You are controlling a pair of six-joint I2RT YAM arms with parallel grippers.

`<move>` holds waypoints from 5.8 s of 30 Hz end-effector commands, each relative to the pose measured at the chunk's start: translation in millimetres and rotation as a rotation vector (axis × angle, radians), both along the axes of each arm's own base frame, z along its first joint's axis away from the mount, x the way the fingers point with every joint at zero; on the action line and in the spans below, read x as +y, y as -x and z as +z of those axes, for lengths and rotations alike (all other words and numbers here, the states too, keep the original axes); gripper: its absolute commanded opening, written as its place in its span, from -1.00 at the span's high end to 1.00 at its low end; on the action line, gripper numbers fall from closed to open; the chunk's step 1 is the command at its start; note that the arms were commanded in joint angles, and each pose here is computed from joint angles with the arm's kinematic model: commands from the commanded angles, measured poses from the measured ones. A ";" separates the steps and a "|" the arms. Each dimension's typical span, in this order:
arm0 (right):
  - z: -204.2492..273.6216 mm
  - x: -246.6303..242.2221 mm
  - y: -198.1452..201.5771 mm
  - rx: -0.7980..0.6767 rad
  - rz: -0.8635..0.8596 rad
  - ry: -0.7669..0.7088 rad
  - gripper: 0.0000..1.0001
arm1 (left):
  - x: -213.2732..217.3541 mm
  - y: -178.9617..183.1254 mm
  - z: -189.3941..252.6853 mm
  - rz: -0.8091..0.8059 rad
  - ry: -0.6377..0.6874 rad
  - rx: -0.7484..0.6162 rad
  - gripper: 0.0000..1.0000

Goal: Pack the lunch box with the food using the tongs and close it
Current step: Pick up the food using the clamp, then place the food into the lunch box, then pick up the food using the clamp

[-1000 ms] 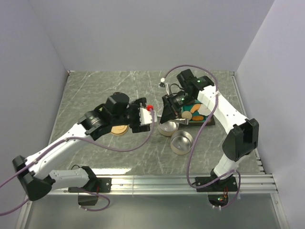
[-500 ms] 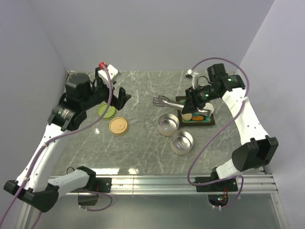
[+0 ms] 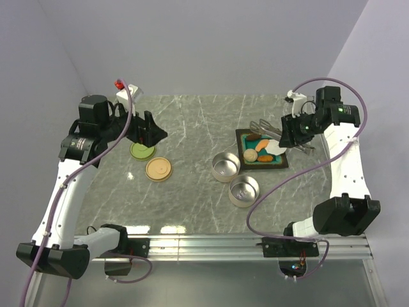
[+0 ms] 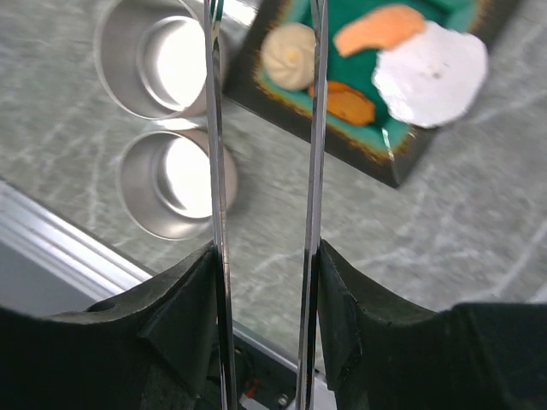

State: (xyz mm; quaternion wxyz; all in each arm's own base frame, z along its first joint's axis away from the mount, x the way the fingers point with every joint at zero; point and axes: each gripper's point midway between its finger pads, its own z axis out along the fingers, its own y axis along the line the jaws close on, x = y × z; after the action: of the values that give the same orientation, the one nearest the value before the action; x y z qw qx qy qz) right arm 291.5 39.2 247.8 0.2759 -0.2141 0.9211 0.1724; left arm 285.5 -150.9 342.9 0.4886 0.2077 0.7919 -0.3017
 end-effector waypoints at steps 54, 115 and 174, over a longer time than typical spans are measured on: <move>-107.2 1.8 0.2 0.113 0.095 0.276 -0.20 | 1.7 6.8 -30.0 -0.065 -0.018 0.096 -0.99; -44.4 75.7 59.0 0.007 0.322 0.143 0.31 | 6.1 1.1 -34.8 -0.033 -0.035 0.109 -0.99; -6.8 16.1 18.7 -0.007 -0.032 -0.147 -0.05 | 6.2 -1.7 -38.4 -0.056 -0.057 0.095 -0.99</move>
State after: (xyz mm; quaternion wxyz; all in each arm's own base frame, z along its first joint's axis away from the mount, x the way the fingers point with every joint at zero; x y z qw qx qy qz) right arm 279.1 71.4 226.3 0.2913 -0.2210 0.9116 0.1877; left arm 283.9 -142.6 291.8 0.4212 0.2178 0.8289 -0.2967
